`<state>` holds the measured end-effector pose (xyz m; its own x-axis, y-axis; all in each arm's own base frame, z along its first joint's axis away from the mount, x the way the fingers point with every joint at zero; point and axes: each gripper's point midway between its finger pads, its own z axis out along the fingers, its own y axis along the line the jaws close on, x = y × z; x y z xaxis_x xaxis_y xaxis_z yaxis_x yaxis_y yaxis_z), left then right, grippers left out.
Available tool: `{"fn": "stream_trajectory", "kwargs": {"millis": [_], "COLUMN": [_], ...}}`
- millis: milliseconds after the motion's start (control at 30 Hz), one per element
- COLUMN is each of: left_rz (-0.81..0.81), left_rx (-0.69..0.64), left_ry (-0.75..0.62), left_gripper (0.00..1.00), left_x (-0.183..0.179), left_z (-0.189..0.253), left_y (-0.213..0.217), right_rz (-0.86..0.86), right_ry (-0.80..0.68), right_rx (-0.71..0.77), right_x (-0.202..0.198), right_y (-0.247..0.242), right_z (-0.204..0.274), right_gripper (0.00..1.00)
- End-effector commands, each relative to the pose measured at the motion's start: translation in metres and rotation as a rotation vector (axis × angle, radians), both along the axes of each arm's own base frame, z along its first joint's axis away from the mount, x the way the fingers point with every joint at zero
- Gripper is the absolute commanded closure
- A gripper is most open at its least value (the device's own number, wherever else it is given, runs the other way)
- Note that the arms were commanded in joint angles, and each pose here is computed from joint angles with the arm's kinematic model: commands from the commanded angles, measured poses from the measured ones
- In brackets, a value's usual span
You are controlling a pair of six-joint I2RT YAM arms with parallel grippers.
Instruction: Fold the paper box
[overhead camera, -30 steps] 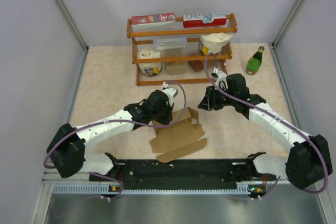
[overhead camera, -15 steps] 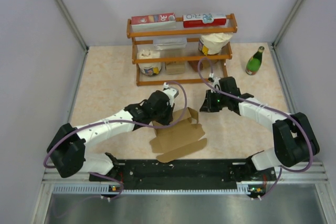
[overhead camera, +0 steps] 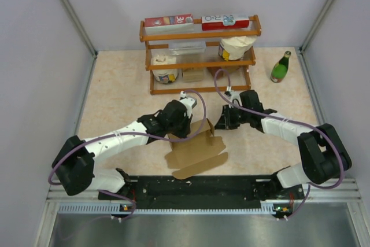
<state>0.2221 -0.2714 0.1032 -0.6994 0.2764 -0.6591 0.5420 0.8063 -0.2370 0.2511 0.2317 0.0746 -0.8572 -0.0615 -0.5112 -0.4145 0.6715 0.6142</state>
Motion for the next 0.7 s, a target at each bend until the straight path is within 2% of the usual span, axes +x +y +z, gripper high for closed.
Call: {"fn": "stream_trajectory", "kwargs": {"millis": [0, 100, 233, 667], "left_rz": [0.016, 0.012, 0.015, -0.005], "left_rx": [0.014, 0.012, 0.014, 0.006], "left_ry": [-0.005, -0.005, -0.007, -0.019], "left_gripper": [0.96, 0.96, 0.96, 0.95], "left_x": [0.005, 0.005, 0.006, 0.008], "left_z": [0.000, 0.001, 0.003, 0.017], "left_y": [0.000, -0.001, -0.002, -0.006], "right_rz": [0.075, 0.096, 0.125, 0.147], "right_ry": [-0.048, -0.051, -0.097, -0.263], "right_rx": [0.048, 0.035, 0.050, 0.065], "right_x": [-0.004, -0.010, -0.016, -0.014], "right_y": [0.016, 0.019, 0.022, 0.022], "right_z": [0.004, 0.000, 0.001, 0.007], "right_gripper": [0.87, 0.85, 0.75, 0.64]}}
